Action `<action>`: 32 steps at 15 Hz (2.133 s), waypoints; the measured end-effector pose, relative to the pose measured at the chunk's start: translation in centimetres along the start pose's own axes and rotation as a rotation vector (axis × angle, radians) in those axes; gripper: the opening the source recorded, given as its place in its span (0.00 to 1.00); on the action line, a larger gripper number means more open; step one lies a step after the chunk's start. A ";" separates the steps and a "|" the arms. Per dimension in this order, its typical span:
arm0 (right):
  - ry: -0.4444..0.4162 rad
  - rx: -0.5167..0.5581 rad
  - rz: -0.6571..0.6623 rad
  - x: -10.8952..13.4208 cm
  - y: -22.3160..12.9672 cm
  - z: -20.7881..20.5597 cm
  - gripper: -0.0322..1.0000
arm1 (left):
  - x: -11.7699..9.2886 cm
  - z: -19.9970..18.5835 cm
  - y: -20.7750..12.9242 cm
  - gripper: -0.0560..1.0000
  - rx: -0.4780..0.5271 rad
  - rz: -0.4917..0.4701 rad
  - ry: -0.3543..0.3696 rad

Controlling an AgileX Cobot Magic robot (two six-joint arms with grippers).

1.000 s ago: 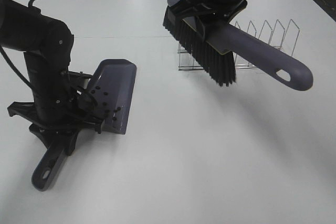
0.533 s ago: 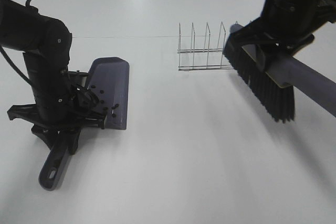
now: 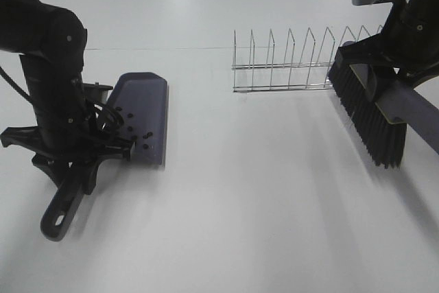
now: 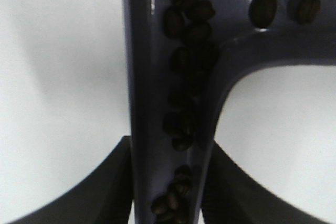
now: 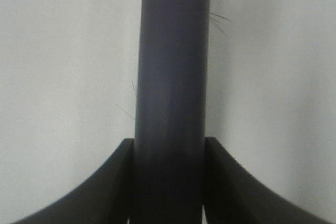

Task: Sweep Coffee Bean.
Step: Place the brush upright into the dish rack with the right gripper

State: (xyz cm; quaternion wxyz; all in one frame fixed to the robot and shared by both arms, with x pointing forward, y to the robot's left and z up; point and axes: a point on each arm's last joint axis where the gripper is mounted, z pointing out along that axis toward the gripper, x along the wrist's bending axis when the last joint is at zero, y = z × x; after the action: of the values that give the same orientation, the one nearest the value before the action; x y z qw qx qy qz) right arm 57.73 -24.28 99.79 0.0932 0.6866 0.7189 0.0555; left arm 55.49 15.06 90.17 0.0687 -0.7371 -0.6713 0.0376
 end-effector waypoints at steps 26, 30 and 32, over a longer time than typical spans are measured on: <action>0.006 0.024 0.143 0.5 12.1 8.8 0.33 | -0.1 -1.9 0.2 0.36 -0.076 0.006 -0.025; 0.015 0.025 0.123 0.4 12.1 8.8 0.33 | -0.1 -1.9 0.2 0.36 -0.077 0.006 -0.026; 0.017 0.011 0.123 0.3 12.4 8.5 0.33 | -0.1 -1.9 0.2 0.36 -0.077 0.006 -0.026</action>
State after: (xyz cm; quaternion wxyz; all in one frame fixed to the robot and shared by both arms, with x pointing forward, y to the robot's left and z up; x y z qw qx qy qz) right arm 71.65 -23.71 94.10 0.0796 0.7296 0.6763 0.0630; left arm 55.96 14.86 92.04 0.0316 -0.7406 -0.6708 0.0214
